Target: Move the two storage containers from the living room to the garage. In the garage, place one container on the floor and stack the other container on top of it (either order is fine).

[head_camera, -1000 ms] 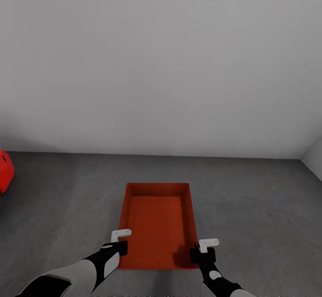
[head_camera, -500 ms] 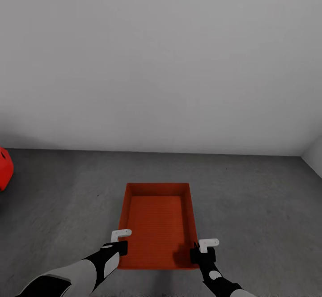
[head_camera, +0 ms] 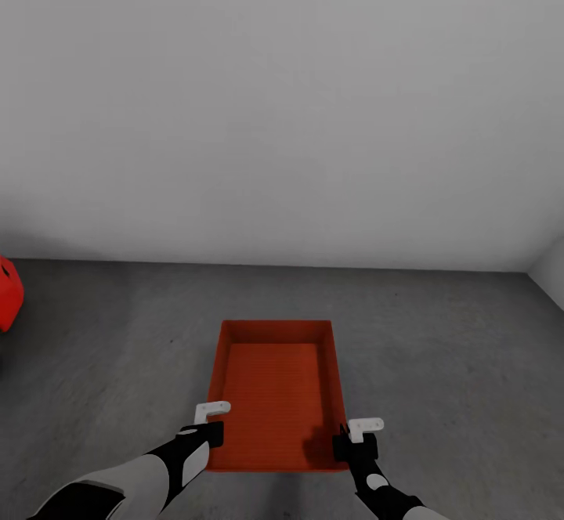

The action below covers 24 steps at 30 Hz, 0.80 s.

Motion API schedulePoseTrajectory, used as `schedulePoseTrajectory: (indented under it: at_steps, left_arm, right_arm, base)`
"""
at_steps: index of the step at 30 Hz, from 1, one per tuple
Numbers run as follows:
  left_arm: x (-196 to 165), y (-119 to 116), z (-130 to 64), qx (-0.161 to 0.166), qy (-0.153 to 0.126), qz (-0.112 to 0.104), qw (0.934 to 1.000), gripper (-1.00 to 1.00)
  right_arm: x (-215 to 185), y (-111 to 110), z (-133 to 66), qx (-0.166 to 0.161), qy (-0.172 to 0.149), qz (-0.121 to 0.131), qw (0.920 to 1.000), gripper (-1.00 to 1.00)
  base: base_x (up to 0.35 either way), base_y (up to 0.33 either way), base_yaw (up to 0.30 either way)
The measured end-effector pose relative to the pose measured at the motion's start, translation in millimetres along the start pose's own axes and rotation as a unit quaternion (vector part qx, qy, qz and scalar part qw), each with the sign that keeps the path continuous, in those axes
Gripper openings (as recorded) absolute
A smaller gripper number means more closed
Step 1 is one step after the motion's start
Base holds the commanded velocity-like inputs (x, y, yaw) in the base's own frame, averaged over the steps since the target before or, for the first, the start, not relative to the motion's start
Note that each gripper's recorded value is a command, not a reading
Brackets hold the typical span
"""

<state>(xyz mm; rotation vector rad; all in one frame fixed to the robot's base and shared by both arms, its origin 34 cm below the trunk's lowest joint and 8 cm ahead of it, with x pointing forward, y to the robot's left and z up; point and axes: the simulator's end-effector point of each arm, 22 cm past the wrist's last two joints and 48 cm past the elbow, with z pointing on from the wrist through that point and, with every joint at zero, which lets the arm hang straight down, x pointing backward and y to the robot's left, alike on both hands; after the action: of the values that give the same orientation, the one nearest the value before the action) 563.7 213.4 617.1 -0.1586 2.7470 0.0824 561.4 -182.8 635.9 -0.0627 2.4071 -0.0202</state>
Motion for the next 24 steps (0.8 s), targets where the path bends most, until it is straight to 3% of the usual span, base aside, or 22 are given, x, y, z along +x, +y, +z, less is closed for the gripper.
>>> schedulePoseTrajectory:
  at_steps: [17,24]
  left_arm:
    - [-0.4,-0.2,-0.1,-0.001,-0.001,0.001,1.0,-1.0]
    - [-0.5,-0.2,-0.4,-0.001,-0.001,0.001,1.0,-1.0]
  right_arm:
    - [-0.1,0.0,-0.2,0.002,0.0,0.0,1.0,-1.0]
    - [-0.2,-0.1,-0.5,0.002,-0.001,0.0,1.0,-1.0]
  base:
    - [0.003,0.0,0.0]
    - [0.219,0.0,0.0]
